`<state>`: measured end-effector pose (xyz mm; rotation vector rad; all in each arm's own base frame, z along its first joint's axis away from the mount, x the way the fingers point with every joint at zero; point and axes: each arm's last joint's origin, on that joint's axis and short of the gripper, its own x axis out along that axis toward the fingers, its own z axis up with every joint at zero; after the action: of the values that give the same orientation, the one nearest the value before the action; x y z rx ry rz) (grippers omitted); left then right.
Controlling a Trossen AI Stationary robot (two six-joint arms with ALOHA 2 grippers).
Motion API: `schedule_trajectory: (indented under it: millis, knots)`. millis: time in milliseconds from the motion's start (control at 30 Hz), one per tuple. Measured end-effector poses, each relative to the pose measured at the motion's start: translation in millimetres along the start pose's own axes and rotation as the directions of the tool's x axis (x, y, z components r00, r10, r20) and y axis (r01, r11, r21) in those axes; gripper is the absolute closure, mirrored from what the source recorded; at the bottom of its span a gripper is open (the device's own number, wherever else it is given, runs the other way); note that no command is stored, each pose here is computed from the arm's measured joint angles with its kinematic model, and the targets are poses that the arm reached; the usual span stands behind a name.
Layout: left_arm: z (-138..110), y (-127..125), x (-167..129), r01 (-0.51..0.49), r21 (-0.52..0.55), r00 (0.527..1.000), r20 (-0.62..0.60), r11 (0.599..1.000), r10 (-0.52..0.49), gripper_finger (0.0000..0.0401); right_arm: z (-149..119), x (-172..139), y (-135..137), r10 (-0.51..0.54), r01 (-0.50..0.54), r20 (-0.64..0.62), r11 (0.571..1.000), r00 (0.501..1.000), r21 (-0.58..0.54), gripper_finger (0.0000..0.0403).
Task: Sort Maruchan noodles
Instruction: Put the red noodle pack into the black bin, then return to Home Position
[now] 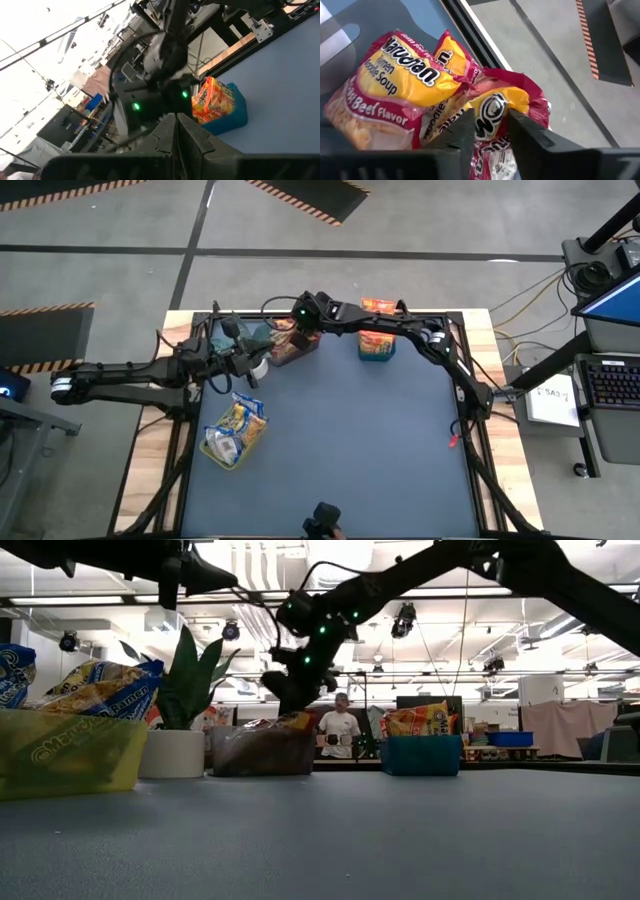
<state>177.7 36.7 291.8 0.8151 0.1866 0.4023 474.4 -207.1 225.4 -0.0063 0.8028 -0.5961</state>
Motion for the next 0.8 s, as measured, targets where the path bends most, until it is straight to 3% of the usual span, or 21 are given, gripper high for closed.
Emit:
schedule_trajectory:
  millis: [200,333,467,667,800]
  knots:
    - [-2.5,3.7,-12.5,-0.004,-0.035,0.999,-0.044,0.999,0.002,0.0401,7.3,-30.6,-5.9,0.011,-0.011,-0.025,1.000,1.000,-0.014,0.0241]
    - [-0.2,11.4,-25.9,-0.028,-0.133,1.000,-0.011,0.991,0.027,0.0401,5.2,-48.7,-2.8,0.029,-0.029,-0.018,0.999,0.999,-0.038,0.0214]
    - [-4.1,11.3,-39.1,0.019,-0.260,0.999,-0.023,0.966,-0.026,0.0401,-1.2,-69.6,-3.4,0.091,-0.088,0.048,0.995,0.995,-0.054,0.0201]
    - [-15.3,1.9,-51.5,0.101,-0.449,0.987,-0.065,0.888,-0.145,0.0401,-35.3,-102.5,-5.0,0.253,-0.240,0.224,0.967,0.941,-0.084,0.0197]
    - [-20.1,-4.7,-53.8,0.149,-0.498,0.982,-0.030,0.855,-0.188,0.0401,-69.4,-120.9,-2.7,0.291,-0.270,0.337,0.957,0.895,-0.108,0.0197]
